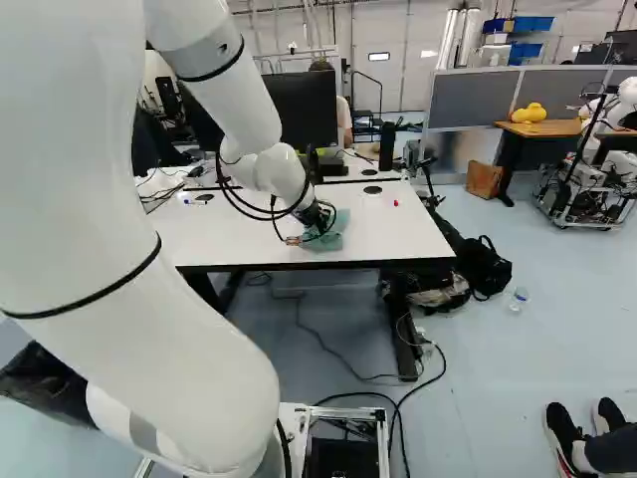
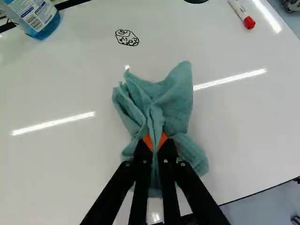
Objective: Clean the table with the green towel
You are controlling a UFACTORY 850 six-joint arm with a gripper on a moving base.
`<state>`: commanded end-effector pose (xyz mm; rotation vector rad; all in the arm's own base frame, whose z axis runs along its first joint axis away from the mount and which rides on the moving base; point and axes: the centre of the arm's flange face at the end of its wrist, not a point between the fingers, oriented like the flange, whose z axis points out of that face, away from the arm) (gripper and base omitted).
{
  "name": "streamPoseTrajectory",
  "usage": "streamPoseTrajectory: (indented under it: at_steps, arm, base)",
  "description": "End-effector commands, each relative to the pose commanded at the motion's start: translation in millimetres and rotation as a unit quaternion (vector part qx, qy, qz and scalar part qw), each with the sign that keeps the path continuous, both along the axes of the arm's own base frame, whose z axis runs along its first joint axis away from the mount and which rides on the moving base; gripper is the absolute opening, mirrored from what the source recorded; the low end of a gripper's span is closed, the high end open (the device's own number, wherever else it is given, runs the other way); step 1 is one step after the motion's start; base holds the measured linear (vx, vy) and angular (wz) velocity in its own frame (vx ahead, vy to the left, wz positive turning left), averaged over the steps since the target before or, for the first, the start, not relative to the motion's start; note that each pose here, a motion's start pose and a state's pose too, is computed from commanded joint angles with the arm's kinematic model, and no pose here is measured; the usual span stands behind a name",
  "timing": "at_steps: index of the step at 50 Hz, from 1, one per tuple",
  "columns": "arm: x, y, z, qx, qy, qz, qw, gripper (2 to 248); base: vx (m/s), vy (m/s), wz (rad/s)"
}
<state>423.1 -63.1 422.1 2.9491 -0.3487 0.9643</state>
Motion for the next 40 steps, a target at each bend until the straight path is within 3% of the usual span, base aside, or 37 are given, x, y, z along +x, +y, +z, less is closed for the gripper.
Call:
streamPoseTrajectory:
  at_steps: [11, 40]
  arm:
    - [-2.0, 4.4, 4.5, -0.001, -0.005, 0.005, 1.0000, 29]
    - [-22.1, 49.8, 30.6, -0.003, -0.038, 0.057, 0.9976, 29]
  base:
    - [0.000, 0.000, 0.000]
    - [0.000, 0.000, 0.000]
